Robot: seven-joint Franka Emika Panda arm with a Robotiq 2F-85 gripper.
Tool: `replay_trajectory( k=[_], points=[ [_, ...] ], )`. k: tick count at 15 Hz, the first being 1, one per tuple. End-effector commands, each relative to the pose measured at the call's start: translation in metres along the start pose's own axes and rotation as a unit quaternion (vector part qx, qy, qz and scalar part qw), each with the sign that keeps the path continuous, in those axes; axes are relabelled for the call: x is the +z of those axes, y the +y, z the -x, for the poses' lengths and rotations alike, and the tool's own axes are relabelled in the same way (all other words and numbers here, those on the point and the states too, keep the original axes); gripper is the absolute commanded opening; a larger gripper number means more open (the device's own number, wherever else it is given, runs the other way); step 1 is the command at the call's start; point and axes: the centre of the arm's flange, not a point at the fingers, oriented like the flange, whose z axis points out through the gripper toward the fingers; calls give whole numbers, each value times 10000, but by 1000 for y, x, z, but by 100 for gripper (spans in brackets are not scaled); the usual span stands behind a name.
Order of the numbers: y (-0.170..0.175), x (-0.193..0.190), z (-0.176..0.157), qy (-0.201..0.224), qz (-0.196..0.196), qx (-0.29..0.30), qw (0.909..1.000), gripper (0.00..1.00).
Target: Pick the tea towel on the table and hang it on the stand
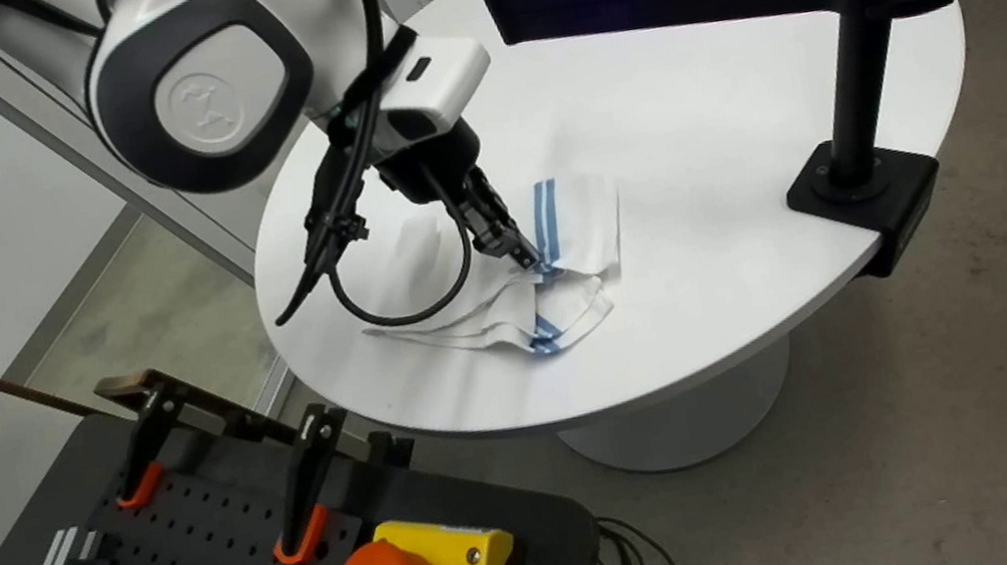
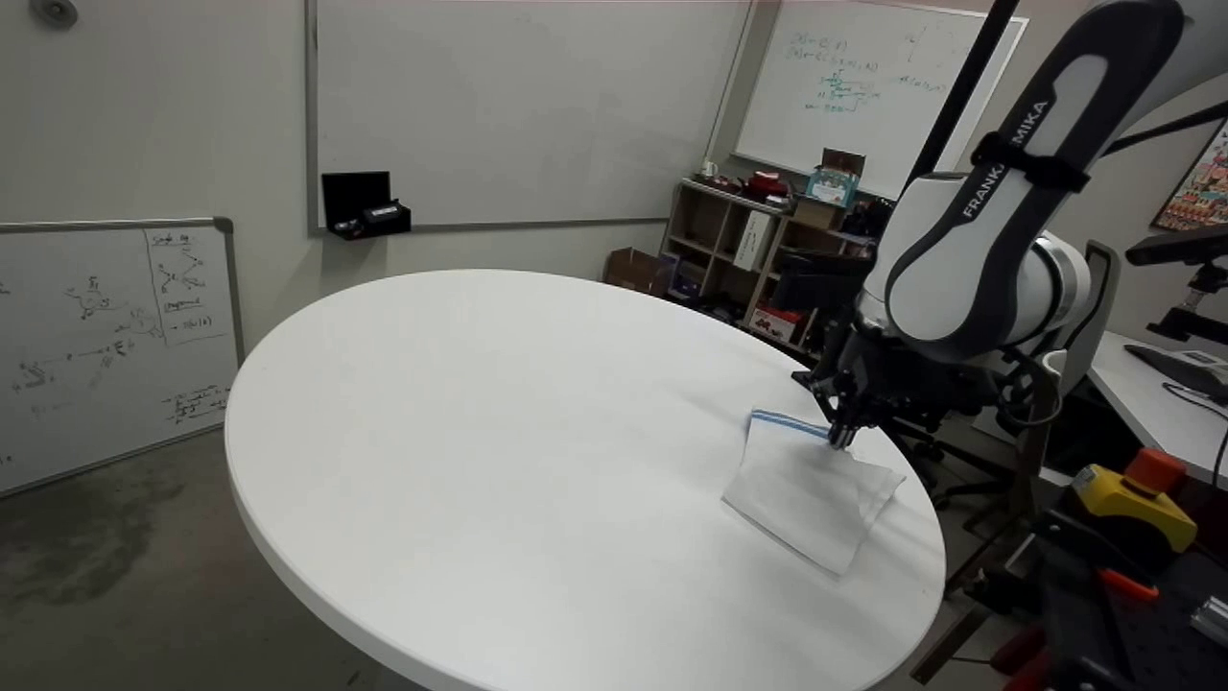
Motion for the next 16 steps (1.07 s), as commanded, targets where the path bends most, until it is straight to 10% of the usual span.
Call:
replay_trajectory(
  k=[1, 16],
  points=[
    [-6, -22, -7, -19, -221, 191, 9996, 0],
    [32, -228, -29, -362, -1870, 54, 9817, 0]
  ],
)
